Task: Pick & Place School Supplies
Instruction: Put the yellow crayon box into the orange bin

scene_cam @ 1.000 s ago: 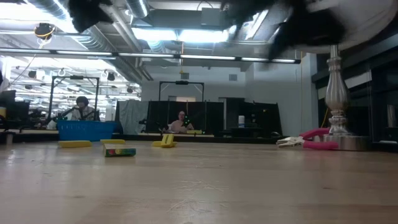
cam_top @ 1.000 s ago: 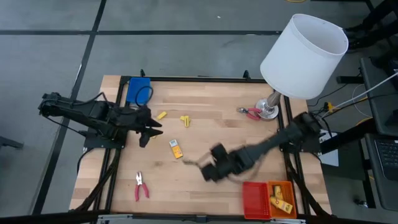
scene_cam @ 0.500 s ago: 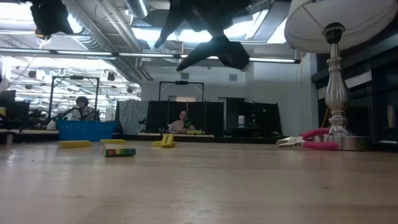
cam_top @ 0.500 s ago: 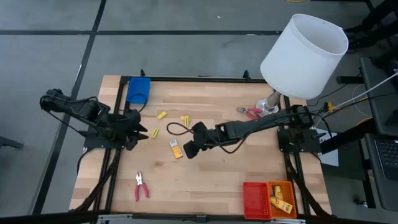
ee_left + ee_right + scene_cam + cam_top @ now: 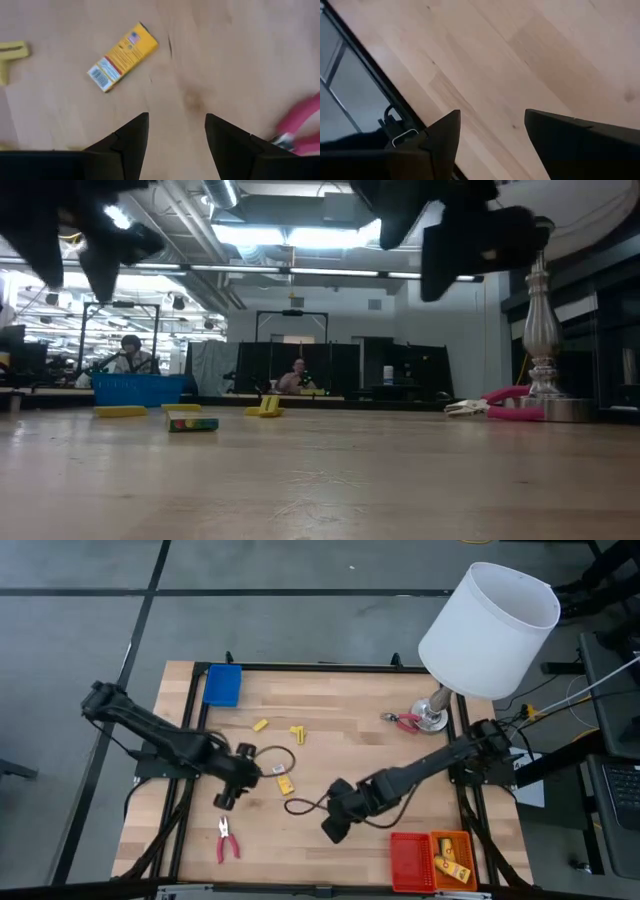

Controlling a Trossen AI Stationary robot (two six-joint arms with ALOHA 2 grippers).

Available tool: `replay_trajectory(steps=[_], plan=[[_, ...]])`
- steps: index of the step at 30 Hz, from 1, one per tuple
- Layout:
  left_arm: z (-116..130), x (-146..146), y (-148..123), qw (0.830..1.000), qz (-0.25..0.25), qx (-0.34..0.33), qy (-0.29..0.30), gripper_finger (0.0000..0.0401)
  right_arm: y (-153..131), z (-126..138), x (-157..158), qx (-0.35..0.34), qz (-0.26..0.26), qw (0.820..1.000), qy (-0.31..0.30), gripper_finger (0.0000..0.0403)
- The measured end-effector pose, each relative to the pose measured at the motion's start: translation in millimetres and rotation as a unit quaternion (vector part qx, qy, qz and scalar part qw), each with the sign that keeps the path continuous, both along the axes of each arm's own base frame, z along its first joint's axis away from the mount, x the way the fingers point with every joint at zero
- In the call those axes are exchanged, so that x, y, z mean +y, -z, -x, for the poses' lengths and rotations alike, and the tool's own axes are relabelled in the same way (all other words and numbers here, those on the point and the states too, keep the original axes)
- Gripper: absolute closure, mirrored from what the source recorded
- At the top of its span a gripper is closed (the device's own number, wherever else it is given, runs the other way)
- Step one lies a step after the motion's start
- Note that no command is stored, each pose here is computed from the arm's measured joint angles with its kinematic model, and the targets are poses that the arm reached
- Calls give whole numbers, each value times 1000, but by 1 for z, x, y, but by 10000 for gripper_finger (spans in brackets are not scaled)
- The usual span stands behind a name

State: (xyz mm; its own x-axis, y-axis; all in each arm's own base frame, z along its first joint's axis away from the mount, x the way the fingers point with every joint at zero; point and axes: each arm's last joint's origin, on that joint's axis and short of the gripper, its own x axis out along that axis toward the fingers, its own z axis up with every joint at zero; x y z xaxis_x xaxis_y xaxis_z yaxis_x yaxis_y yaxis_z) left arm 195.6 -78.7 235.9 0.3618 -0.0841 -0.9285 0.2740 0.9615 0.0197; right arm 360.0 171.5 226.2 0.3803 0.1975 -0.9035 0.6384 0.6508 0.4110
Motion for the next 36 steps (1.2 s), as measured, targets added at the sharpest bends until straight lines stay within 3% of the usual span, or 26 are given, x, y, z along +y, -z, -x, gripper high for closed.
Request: replay_trajectory(steps=[8, 14, 26, 36], plan=[[-44, 2, 5, 987, -62, 23, 145, 191, 0, 22, 40, 11, -14, 999, 45, 176], [-70, 17, -2, 975, -95, 10, 200, 188, 1, 44, 69, 13, -21, 994, 106, 176], [-89, 22, 25, 958, -88, 51, 267, 188, 0, 85, 114, -28, -47, 970, 238, 176], [-105, 26, 43, 956, -96, 46, 272, 188, -2, 94, 127, -32, -75, 968, 239, 176]])
